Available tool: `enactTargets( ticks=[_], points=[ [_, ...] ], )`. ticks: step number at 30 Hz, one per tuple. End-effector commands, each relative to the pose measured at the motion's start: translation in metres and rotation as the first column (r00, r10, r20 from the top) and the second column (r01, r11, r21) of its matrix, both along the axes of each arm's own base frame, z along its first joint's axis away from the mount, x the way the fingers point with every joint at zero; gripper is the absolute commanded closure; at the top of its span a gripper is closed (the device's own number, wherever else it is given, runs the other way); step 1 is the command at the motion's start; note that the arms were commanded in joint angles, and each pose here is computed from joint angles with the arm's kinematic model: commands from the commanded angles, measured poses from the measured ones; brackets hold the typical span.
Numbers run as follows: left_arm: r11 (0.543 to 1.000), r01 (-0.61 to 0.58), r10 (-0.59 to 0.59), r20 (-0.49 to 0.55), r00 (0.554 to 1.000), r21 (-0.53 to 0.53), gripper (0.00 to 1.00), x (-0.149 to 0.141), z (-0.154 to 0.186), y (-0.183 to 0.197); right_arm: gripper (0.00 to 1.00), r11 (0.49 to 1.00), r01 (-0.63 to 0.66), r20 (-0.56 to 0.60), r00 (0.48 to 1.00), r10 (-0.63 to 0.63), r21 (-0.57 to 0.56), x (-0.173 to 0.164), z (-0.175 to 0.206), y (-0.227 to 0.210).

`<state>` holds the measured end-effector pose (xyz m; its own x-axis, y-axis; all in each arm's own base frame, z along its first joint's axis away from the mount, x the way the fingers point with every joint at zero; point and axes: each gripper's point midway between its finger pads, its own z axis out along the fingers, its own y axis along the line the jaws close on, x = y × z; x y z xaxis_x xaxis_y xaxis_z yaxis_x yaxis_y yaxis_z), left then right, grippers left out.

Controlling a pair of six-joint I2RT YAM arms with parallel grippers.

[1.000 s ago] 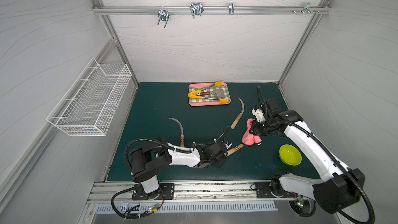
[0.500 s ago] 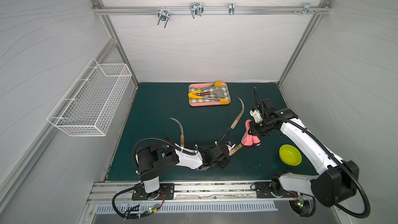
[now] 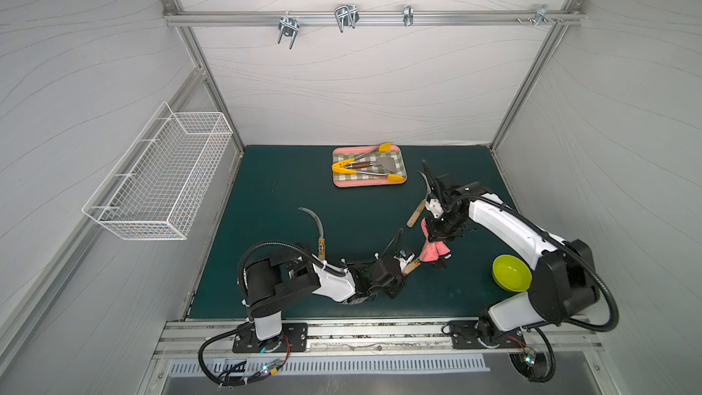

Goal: Wipe small sickles with rags
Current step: Adjust the small sickle at the center of the board, then wipe the small sickle.

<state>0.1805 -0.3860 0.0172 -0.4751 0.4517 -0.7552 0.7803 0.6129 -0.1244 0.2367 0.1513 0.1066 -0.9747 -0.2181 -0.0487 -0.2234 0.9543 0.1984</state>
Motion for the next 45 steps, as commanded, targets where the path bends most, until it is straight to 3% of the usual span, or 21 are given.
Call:
enactTargets(
  ticks=[1, 8, 20, 27, 31, 39, 45],
  points=[
    [0.999, -0.005, 0.005, 0.013, 1.000, 0.034, 1.00, 0.000, -0.016, 0.003, 0.82, 0.998, -0.052, -0.088, 0.995, 0.049, -0.036, -0.010, -0.011, -0.001],
    [0.999, 0.007, -0.008, 0.024, 1.000, 0.053, 1.00, -0.004, -0.020, -0.001, 0.82, 0.988, -0.113, -0.163, 0.982, 0.095, -0.109, -0.017, -0.030, 0.003],
    [0.998, -0.031, 0.029, 0.042, 0.999, 0.049, 1.00, 0.001, -0.019, 0.001, 0.84, 0.993, -0.099, -0.309, 0.944, 0.112, 0.057, -0.054, -0.091, 0.043],
    [0.997, -0.062, 0.059, 0.058, 0.997, 0.048, 1.00, 0.006, -0.018, 0.004, 0.84, 0.980, -0.110, -0.353, 0.921, 0.162, 0.164, -0.100, -0.099, 0.077],
    [0.996, -0.075, 0.073, 0.065, 0.995, 0.042, 1.00, 0.007, -0.017, 0.007, 0.84, 0.981, -0.106, -0.350, 0.923, 0.158, 0.165, -0.115, -0.100, 0.079],
    [0.995, -0.085, 0.082, 0.067, 0.994, 0.042, 1.00, 0.007, -0.017, 0.010, 0.87, 0.997, -0.027, -0.262, 0.964, 0.044, 0.068, -0.084, -0.096, 0.044],
    [0.995, -0.086, 0.083, 0.066, 0.994, 0.048, 1.00, 0.007, -0.019, 0.010, 0.87, 0.998, 0.042, -0.087, 0.995, -0.039, 0.035, -0.035, -0.049, 0.012]
  ],
)
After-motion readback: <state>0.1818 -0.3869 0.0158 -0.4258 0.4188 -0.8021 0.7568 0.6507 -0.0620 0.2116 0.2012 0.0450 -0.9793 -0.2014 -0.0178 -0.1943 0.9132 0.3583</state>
